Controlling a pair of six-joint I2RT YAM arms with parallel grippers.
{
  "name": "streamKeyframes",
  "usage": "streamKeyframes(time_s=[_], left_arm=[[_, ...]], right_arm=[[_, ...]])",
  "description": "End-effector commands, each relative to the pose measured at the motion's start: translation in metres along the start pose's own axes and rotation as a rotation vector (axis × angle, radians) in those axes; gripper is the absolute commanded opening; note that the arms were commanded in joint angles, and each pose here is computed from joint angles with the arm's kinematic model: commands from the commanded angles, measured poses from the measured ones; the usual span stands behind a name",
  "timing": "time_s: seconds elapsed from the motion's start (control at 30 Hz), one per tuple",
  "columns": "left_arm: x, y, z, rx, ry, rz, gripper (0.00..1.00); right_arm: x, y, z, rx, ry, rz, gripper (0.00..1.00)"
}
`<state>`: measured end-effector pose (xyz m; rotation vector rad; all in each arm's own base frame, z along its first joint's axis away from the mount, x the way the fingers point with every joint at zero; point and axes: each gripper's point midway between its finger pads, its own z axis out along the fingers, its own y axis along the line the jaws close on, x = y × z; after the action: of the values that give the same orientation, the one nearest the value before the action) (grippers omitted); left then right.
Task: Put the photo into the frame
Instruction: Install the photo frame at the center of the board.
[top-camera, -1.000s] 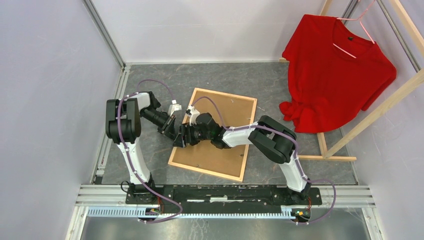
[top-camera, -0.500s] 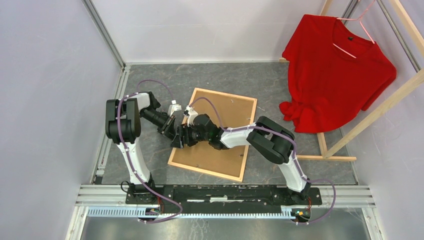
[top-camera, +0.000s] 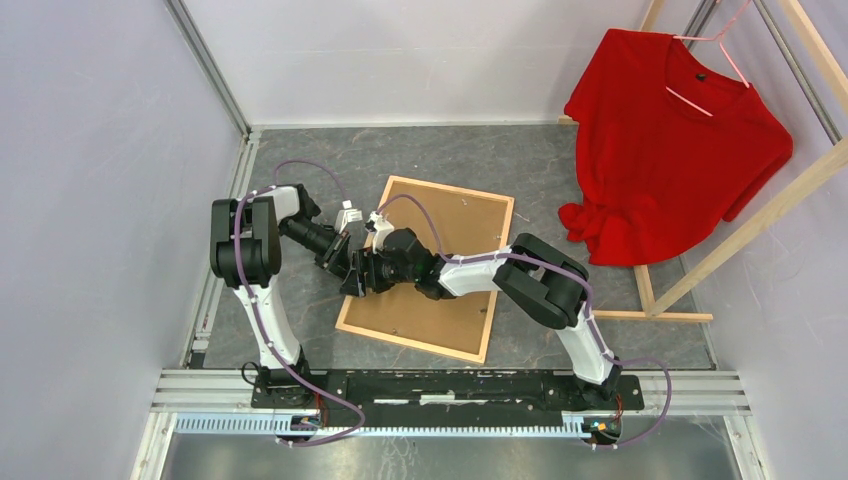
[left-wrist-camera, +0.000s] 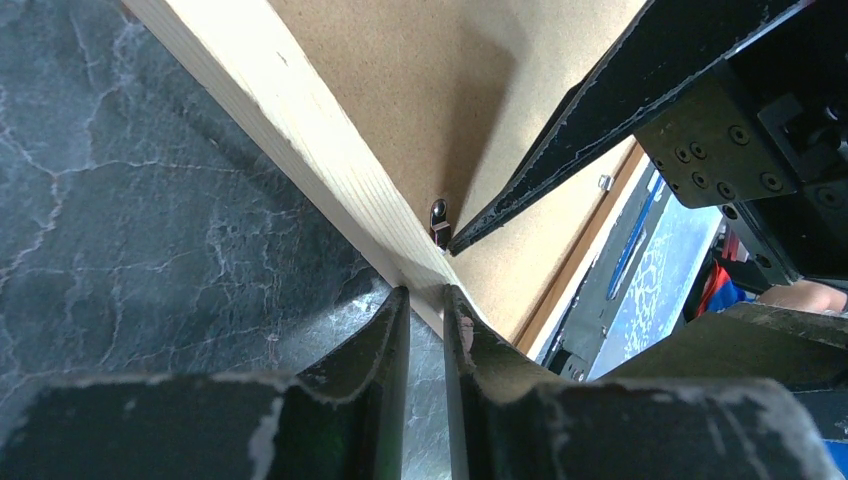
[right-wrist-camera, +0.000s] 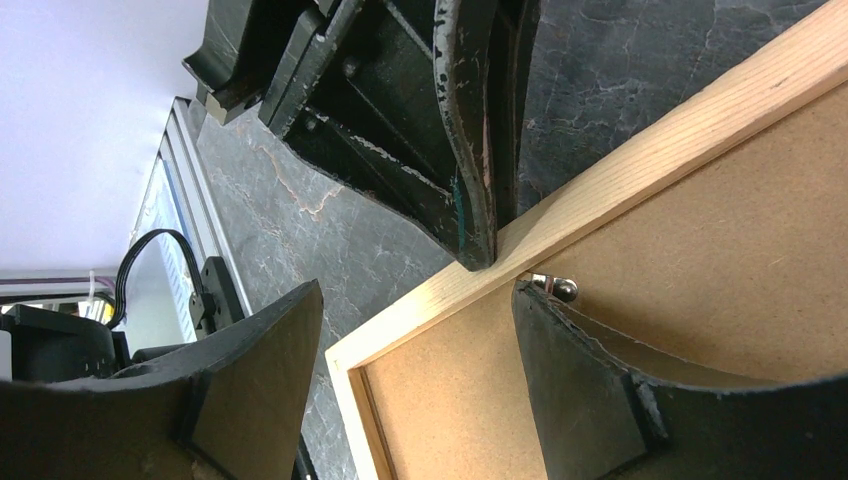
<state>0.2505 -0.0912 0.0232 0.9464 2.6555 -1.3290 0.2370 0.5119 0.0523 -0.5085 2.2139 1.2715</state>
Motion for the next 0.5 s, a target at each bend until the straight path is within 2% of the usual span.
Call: streamKeyframes(time_s=[0.0, 0.23, 0.47], left_arm=[[0.008, -0.007, 0.008, 0.029, 0.017, 0.029, 0.24], [0.008, -0.002, 0.009, 0.013, 0.024, 0.022, 0.23], [0.008, -0.003, 0.009, 0.013, 0.021, 0.021, 0.23]], right_arm=[[-0.028, -0.016, 0.005, 0.074, -0.093, -0.065, 0.77], [-0.036, 0.005, -0.019, 0.019, -0.123, -0.067, 0.78], [-0.018, -0.004, -0.023, 0.023, -0.095, -0.034, 0.78]])
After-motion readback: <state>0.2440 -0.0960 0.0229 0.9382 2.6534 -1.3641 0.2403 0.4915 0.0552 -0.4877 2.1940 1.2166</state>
